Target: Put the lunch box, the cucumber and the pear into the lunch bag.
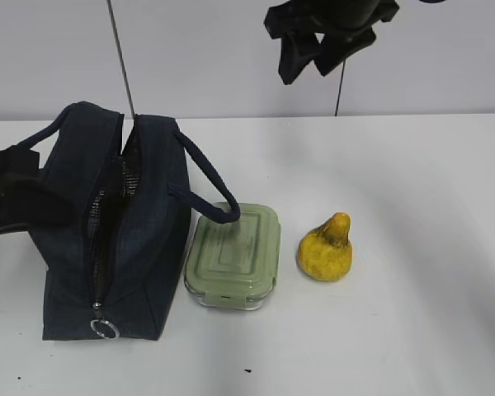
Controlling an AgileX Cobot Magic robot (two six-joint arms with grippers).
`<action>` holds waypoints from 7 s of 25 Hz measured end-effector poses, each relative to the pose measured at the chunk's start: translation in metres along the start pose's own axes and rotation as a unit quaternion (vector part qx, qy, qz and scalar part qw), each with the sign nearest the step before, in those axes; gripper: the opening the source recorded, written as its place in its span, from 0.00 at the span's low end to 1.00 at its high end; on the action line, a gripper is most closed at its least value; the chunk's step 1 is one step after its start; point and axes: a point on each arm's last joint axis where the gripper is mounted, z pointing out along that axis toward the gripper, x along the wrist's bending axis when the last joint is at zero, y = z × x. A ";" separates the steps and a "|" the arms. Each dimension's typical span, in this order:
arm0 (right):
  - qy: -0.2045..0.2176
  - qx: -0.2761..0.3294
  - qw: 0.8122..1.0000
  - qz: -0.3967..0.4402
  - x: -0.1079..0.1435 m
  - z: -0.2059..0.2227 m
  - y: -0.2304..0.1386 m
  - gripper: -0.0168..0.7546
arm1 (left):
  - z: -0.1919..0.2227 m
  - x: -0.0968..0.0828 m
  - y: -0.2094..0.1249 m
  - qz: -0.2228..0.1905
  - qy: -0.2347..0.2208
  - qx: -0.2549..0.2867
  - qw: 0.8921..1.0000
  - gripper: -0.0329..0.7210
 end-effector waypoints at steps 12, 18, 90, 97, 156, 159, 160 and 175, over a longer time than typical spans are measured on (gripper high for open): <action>0.006 0.151 0.988 0.010 0.001 0.038 -0.076 0.59 | 0.000 0.000 0.000 0.000 -0.001 0.001 1.000 0.02; 0.011 0.195 0.981 0.011 -0.002 0.076 -0.084 0.59 | 0.000 0.000 0.000 0.000 -0.002 0.002 1.000 0.02; 0.306 -0.043 0.951 0.003 0.104 0.125 0.010 0.33 | 0.000 0.000 -0.001 0.003 0.000 0.003 1.000 0.02; 0.300 -0.080 0.950 0.025 0.102 0.127 0.017 0.60 | 0.000 0.000 -0.001 0.003 0.000 0.003 1.000 0.02; 0.342 0.075 0.930 0.113 -0.025 0.093 -0.126 0.64 | 0.000 0.000 -0.001 0.003 0.000 0.004 1.000 0.02; 0.380 0.047 0.916 0.123 -0.017 0.102 -0.139 0.64 | 0.000 0.000 -0.001 0.003 0.000 0.004 1.000 0.02; 0.384 0.040 0.914 0.125 -0.016 0.105 -0.143 0.64 | 0.000 0.000 -0.001 0.003 0.000 0.004 1.000 0.02; 0.341 -0.031 0.927 0.151 -0.019 0.124 -0.159 0.64 | 0.000 -0.001 -0.001 0.003 -0.003 0.008 1.000 0.02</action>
